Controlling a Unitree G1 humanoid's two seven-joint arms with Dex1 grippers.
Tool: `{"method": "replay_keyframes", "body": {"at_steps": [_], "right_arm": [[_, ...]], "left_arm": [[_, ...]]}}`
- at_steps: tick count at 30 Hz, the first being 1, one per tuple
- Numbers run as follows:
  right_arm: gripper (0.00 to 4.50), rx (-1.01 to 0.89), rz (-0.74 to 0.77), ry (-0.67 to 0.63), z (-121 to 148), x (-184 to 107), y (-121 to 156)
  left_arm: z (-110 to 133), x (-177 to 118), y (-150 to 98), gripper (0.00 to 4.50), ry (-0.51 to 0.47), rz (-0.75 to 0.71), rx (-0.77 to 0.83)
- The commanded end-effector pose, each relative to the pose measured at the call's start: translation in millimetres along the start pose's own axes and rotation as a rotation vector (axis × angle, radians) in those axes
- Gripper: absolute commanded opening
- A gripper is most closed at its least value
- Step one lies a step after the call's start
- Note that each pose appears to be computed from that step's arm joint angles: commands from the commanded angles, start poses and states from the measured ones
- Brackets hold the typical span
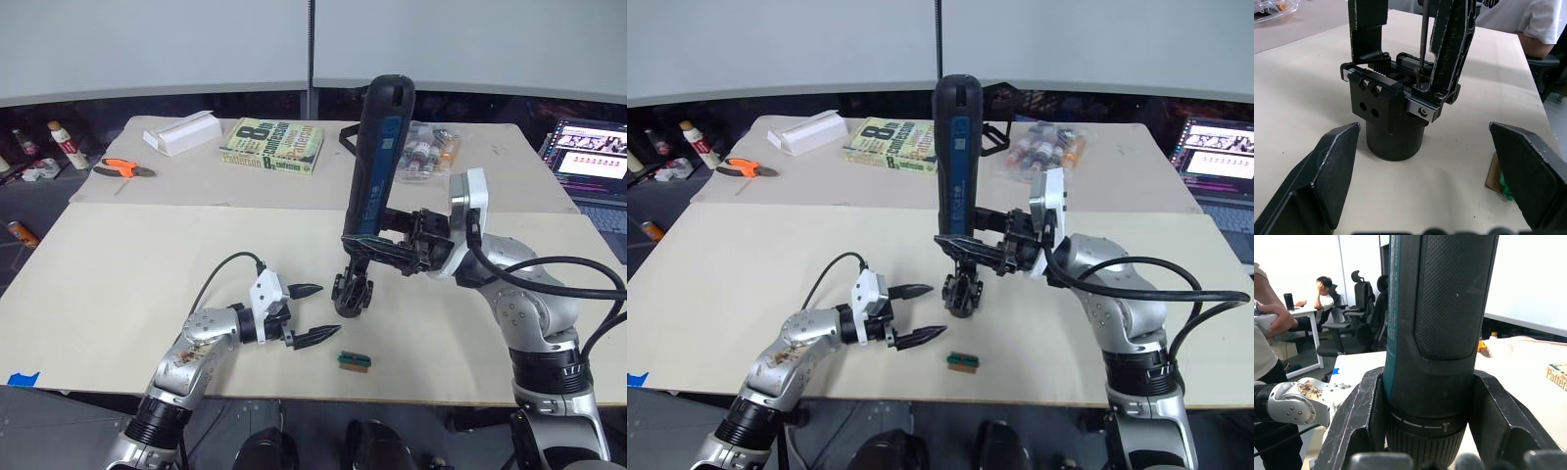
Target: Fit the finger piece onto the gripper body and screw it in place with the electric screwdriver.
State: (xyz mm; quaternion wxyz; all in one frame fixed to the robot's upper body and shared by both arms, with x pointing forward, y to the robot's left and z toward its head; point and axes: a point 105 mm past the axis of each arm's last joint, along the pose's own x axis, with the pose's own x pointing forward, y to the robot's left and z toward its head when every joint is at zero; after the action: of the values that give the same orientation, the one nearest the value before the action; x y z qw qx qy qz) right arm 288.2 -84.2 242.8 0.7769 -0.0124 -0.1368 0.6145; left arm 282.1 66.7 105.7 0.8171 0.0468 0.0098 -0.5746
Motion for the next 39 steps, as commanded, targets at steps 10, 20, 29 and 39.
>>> {"method": "replay_keyframes", "body": {"at_steps": [10,20,29,39], "right_arm": [[1.93,-0.061,0.023,-0.043,14,4,4],[1.93,-0.051,0.026,-0.031,10,6,7],[1.93,-0.055,0.026,-0.034,12,7,7],[1.93,-0.063,0.026,-0.035,14,7,6]], "left_arm": [[9,2,-3,4.5,-0.024,-0.01,0.031],[2,8,6,4.5,0.01,0.018,0.036],[-9,26,14,4.5,0.065,0.009,0.039],[-14,47,17,4.5,0.065,0.013,0.048]]}}
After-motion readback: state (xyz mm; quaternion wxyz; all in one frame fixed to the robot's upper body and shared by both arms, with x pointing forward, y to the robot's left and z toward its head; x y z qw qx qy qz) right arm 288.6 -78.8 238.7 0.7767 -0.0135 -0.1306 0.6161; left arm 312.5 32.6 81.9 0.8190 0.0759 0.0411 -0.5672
